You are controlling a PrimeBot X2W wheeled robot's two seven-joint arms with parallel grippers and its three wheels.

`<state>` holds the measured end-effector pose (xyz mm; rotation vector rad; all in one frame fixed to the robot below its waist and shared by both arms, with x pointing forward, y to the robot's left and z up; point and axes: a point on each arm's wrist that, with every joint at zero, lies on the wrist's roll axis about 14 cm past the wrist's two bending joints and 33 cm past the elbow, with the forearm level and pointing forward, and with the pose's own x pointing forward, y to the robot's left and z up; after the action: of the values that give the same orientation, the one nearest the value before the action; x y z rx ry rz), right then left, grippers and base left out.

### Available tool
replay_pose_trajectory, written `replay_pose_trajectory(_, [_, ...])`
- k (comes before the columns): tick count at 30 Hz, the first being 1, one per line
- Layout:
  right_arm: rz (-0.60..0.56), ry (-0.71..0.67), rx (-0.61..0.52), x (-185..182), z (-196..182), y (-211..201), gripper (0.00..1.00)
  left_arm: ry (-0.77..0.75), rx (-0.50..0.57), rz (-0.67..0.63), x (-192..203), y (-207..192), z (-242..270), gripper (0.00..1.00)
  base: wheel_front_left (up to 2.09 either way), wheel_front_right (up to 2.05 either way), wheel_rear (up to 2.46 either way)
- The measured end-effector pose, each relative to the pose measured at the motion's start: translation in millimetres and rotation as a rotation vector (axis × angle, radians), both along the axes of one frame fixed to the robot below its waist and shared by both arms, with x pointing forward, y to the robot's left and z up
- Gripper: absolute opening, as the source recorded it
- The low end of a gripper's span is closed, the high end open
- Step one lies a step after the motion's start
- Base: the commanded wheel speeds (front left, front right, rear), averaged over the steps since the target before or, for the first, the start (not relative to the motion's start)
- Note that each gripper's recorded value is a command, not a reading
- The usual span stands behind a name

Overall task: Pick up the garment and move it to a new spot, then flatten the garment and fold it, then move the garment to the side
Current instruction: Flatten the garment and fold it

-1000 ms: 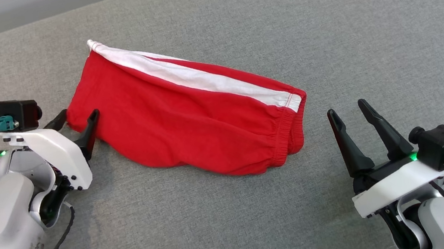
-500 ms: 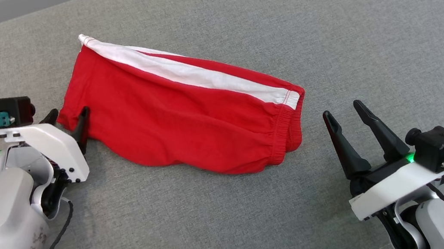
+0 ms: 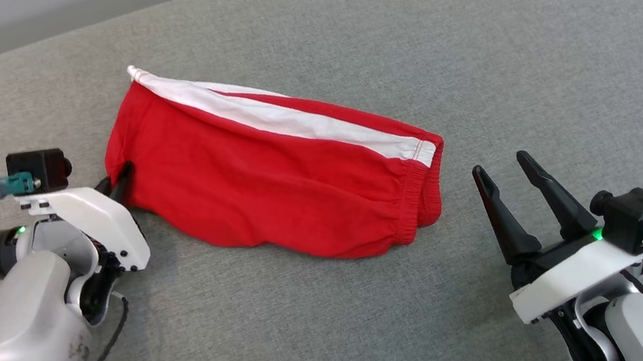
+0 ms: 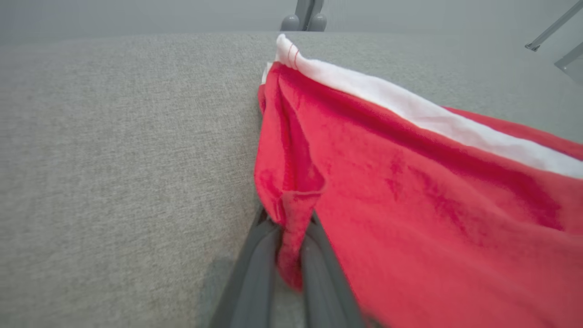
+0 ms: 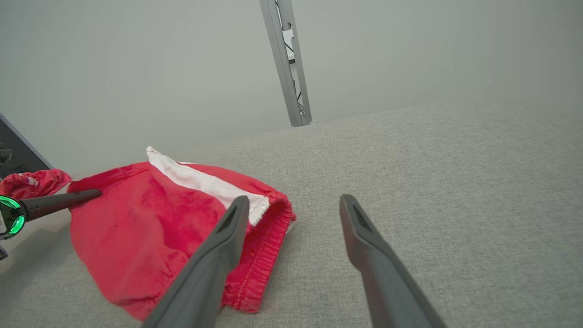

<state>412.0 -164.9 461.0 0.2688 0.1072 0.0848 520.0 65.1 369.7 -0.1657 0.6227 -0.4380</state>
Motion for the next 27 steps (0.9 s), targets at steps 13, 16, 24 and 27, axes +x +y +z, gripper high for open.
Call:
replay_pose_trajectory(13, [0.052, 0.002, 0.001, -4, 4, 18, 1.0, -0.074, -0.229, 0.222, -57, 25, 27, 0.0, 0.0, 0.0, 0.0])
replay_pose_trajectory(16, [0.068, 0.007, -0.005, -3, 5, 23, 1.0, -0.077, -0.247, 0.275, -77, 31, 29, 0.0, 0.0, 0.0, 0.0])
replay_pose_trajectory(24, [0.114, -0.001, -0.013, 1, 11, 37, 1.0, -0.064, -0.263, 0.392, -116, 45, 28, 0.0, 0.0, 0.0, 0.0])
replay_pose_trajectory(27, [0.128, -0.004, -0.013, 3, 14, 41, 1.0, -0.048, -0.281, 0.427, -127, 45, 26, 0.0, 0.0, 0.0, 0.0])
